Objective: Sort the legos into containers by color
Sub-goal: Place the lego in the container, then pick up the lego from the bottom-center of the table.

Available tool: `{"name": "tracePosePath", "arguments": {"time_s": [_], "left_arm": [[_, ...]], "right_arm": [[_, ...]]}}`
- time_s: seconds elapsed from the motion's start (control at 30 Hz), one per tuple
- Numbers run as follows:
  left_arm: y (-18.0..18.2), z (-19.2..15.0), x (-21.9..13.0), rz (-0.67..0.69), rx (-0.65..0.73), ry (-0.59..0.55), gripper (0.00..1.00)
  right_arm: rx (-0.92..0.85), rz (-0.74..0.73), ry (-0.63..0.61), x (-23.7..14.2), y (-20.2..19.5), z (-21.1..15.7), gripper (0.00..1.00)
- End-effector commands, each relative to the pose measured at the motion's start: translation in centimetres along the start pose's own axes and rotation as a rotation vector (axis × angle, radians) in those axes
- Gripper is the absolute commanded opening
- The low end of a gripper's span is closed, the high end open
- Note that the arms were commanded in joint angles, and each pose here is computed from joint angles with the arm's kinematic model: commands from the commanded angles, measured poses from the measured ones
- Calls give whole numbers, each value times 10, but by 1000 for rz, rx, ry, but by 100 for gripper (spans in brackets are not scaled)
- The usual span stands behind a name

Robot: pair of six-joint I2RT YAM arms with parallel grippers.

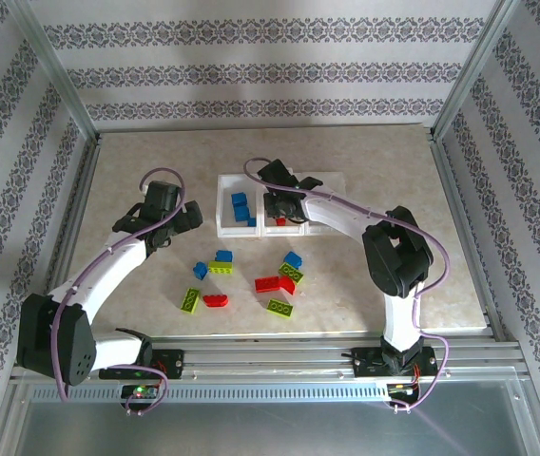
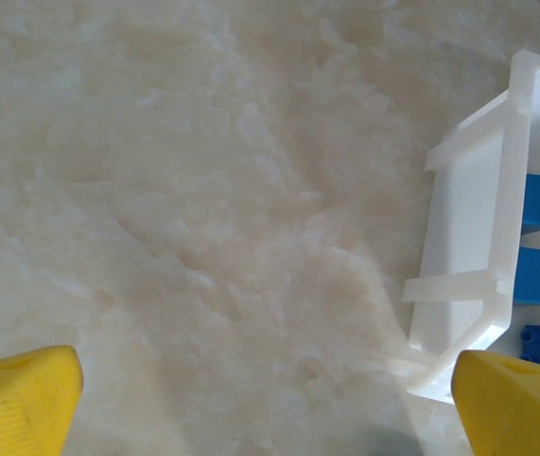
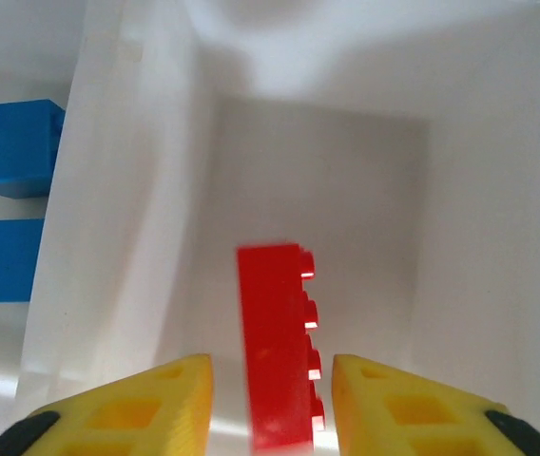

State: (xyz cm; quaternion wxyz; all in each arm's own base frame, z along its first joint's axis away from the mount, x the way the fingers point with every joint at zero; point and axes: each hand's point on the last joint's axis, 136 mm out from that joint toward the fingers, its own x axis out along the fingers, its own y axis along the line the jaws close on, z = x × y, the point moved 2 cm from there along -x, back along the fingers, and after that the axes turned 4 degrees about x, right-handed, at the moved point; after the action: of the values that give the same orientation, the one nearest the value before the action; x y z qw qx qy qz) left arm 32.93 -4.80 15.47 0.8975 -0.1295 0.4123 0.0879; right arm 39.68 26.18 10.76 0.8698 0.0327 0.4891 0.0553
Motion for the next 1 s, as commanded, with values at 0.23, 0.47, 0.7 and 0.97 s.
{"name": "tracePosePath", "arguments": {"time_s": [0.23, 0.47, 0.7, 0.97], "left_arm": [[3, 12, -2, -6, -57, -43, 100], [3, 12, 2, -19, -67, -32, 100], [2, 15, 1, -31, -71, -42, 100], [4, 11, 3, -30, -83, -29, 100]], "right_arm": [[34, 10, 7, -37, -9, -25, 44], [34, -14, 33, -69, -17, -67, 45], [3, -19, 113, -89, -19, -116, 44], [-45, -6, 220, -92, -9, -161, 42]]}}
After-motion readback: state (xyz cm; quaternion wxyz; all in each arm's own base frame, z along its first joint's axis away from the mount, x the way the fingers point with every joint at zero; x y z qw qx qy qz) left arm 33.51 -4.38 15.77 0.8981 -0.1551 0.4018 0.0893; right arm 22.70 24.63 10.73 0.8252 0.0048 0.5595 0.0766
